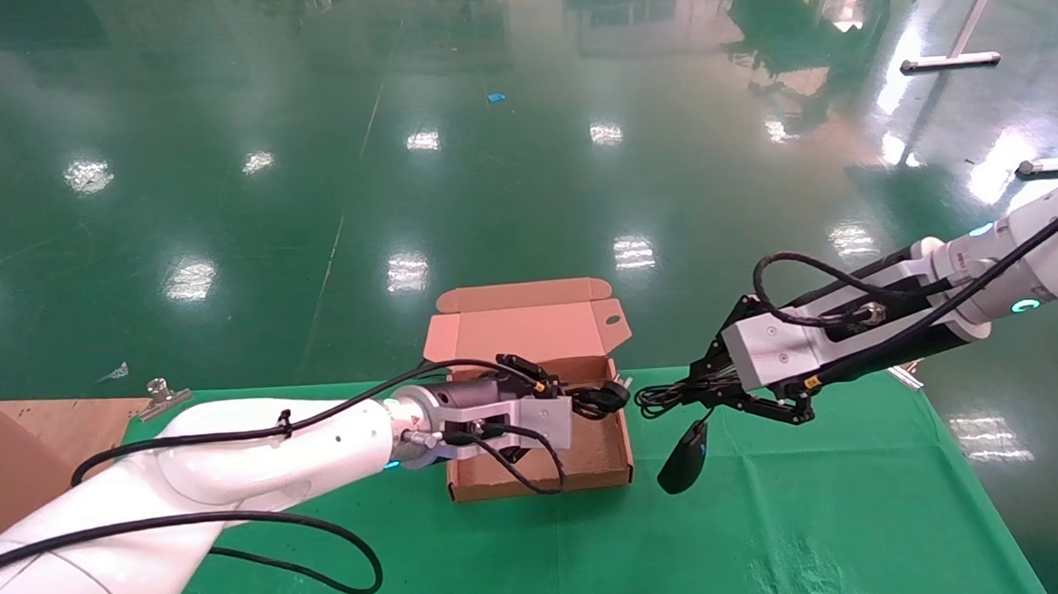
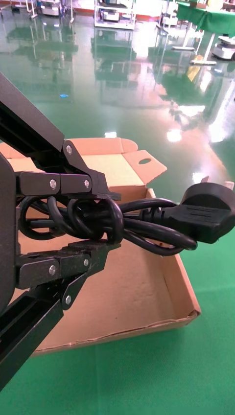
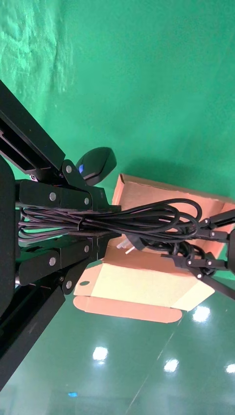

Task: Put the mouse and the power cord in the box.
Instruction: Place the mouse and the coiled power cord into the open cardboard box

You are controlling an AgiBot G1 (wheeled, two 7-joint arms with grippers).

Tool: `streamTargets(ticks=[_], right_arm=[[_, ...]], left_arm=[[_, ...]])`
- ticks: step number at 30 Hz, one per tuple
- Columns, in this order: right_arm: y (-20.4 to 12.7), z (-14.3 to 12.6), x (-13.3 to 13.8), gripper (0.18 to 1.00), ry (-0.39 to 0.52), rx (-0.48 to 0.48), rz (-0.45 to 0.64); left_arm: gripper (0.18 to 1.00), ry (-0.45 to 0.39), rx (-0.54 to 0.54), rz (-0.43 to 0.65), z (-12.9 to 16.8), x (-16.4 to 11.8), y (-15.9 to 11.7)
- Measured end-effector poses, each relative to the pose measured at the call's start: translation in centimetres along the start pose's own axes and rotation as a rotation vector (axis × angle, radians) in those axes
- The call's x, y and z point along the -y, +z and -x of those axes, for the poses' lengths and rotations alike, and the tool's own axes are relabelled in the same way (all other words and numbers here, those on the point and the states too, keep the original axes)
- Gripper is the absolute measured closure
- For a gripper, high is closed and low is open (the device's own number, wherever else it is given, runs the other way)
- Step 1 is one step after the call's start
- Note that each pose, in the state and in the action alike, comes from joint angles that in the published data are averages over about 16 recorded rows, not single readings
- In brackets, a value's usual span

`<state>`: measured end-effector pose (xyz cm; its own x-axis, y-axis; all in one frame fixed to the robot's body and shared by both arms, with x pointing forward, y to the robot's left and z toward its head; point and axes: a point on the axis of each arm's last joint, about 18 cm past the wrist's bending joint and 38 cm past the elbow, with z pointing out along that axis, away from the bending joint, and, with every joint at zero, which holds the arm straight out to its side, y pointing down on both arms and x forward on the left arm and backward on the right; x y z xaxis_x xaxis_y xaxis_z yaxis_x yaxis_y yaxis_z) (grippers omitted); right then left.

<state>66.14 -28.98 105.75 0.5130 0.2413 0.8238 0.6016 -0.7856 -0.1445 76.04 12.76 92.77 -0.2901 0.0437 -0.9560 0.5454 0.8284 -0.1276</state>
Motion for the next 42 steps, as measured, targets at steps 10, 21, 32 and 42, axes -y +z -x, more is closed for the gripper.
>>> streamTargets(ticks=[10,21,32,42], right_arm=[[0.5,-0.3,0.9,0.943,-0.011,0.011,-0.019],[2.1,-2.6,3.5,0.944,-0.047,0.007,-0.028],[6.8,-4.9,7.1,0.944,-0.103,-0.02,-0.014],[12.8,-5.0,8.5,0.944,-0.146,-0.119,0.033]], left_arm=[[0.74,0.0,0.005,0.002,0.4,0.3,0.1],[0.532,-0.068,0.015,-0.05,3.3,-0.8,-2.7],[0.324,-0.098,-0.046,-0.292,4.6,-3.7,-13.6],[0.218,-0.101,-0.063,-0.341,2.5,-7.0,-22.2]])
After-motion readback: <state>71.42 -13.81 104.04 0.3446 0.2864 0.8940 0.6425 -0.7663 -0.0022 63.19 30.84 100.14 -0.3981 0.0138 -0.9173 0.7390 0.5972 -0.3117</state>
